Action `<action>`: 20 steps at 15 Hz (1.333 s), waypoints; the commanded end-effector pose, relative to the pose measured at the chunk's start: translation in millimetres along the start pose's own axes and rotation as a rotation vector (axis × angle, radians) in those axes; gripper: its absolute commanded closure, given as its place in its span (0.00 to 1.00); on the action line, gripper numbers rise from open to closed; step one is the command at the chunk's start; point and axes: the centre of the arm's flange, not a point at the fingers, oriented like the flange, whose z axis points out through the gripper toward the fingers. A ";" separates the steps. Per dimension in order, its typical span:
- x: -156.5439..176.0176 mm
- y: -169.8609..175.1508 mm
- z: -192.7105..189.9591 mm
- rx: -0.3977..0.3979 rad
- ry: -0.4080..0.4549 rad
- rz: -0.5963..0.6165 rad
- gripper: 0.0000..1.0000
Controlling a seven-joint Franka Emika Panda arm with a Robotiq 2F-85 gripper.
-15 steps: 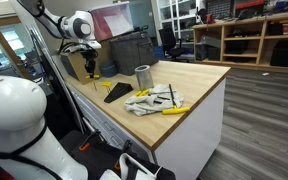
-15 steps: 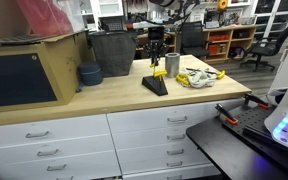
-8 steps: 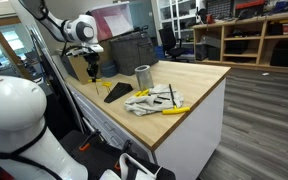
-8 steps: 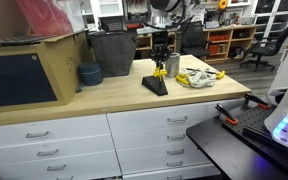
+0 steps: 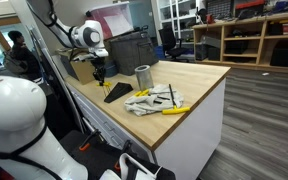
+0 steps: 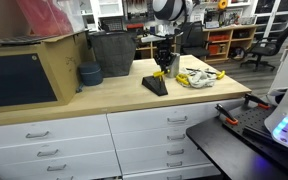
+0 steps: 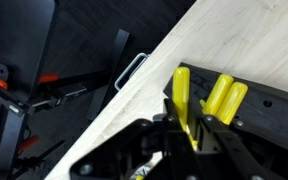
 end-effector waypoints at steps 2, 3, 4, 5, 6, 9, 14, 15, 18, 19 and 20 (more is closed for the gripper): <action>-9.0 -1.4 2.3 0.061 0.076 0.042 0.96; -11.0 -2.2 3.1 0.064 0.086 0.043 0.96; -13.2 -3.1 4.4 0.064 0.093 0.041 0.96; -14.9 -3.5 5.5 0.062 0.098 0.041 0.96; -17.1 -3.4 6.1 0.059 0.101 0.039 0.96; -20.2 -3.9 7.6 0.055 0.106 0.028 0.96; -20.8 -5.7 8.8 0.053 0.106 0.027 0.96; -21.0 -5.9 9.1 0.052 0.105 0.025 0.96; -21.5 -5.7 9.4 0.050 0.103 0.023 0.96; -22.0 -5.3 9.5 0.050 0.103 0.021 0.96; -22.8 -4.9 9.5 0.049 0.102 0.020 0.96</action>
